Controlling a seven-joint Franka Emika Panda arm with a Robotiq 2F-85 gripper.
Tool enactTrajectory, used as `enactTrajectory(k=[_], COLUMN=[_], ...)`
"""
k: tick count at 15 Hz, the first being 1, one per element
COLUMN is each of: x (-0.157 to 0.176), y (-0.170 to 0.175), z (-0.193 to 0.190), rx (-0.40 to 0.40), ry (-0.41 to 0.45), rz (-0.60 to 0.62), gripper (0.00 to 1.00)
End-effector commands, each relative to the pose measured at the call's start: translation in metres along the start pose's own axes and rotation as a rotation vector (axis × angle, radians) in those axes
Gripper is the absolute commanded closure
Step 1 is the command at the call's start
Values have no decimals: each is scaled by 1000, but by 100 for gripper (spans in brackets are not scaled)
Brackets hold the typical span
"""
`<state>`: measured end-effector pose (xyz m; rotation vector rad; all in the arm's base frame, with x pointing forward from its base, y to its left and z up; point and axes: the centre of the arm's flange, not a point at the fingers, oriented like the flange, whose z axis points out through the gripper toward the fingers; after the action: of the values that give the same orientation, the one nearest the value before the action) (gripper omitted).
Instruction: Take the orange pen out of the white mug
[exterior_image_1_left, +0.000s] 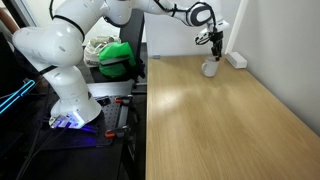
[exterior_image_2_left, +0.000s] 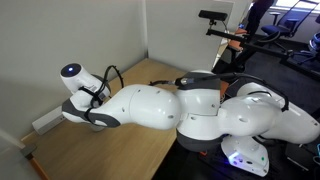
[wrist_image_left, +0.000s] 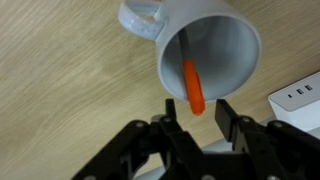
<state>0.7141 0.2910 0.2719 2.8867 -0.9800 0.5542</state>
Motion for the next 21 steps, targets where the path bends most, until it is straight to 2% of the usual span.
enactTrajectory(k=[1,2,3,6,12,16,21], x=[9,10,10,11,7,-2,-13], y=[-8,-8,-8,-8,-10,-10,-3], z=[3,4,4,5,-5,-34,-77], rx=[-7,-7,-7,-8,-13,-17,-60], ry=[-23,-25,-25,-28,-23,17,49], rz=[7,8,9,12,3,-2,12], gripper=[53,62,78,99,97,97,97])
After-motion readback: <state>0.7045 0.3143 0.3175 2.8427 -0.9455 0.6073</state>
